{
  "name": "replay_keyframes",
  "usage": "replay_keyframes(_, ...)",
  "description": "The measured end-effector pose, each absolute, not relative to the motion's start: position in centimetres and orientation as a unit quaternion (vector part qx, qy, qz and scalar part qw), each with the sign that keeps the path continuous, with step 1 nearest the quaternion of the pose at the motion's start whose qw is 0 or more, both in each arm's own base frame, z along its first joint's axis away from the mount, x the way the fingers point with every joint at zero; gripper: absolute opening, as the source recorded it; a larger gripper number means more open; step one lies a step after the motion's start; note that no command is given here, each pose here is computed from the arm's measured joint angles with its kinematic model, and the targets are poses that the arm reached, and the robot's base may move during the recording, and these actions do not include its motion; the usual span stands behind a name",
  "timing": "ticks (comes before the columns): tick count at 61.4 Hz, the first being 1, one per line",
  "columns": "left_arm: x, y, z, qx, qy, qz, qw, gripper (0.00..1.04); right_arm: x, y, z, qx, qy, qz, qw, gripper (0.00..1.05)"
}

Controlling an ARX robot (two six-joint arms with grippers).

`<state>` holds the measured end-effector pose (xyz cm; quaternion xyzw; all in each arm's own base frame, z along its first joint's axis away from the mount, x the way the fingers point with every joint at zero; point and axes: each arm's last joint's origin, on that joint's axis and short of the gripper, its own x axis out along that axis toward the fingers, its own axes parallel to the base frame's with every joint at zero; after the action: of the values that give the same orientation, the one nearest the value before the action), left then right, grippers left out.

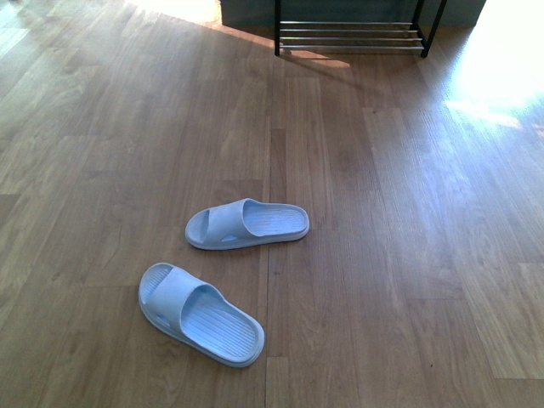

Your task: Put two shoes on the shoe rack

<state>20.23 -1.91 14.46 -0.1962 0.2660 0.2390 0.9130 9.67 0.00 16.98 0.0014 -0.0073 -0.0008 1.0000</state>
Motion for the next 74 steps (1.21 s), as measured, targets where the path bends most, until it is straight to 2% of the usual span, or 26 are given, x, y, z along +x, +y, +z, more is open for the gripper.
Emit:
replay_keyframes(10, 24.7, -3.1, 8.1, -0.146, 0.387, 0.253, 0.875, 0.95, 9.7, 0.0, 17.0, 0.002, -0.007, -0.001, 1.0, 0.96)
replay_keyframes(16, 27.7, -5.2, 3.0, -0.102, 0.47, 0.2, 0.853, 0.95, 9.7, 0.0, 17.0, 0.001, -0.007, -0.001, 1.0, 0.96)
replay_keyframes(22, 29.5, -7.0, -0.5, -0.066, 0.515, 0.154, 0.841, 0.95, 9.7, 0.0, 17.0, 0.002, -0.007, -0.001, 1.0, 0.96)
replay_keyframes(36, 33.7, -9.3, -7.6, -0.022, 0.549, 0.11, 0.829, 0.95, 9.7, 0.0, 17.0, 0.001, -0.007, -0.001, 1.0, 0.96)
replay_keyframes(50, 35.3, -10.5, -12.6, -0.049, 0.589, 0.103, 0.8, 0.95, 9.7, 0.0, 17.0, 0.001, -0.007, -0.001, 1.0, 0.96)
replay_keyframes(63, 35.7, -12.0, -15.3, -0.055, 0.602, 0.104, 0.79, 0.95, 9.7, 0.0, 17.0, 0.002, -0.007, -0.001, 1.0, 0.96)
replay_keyframes(74, 35.9, -11.7, -17.0, -0.065, 0.614, 0.121, 0.777, 0.95, 9.7, 0.0, 17.0, 0.001, -0.007, -0.001, 1.0, 0.96)
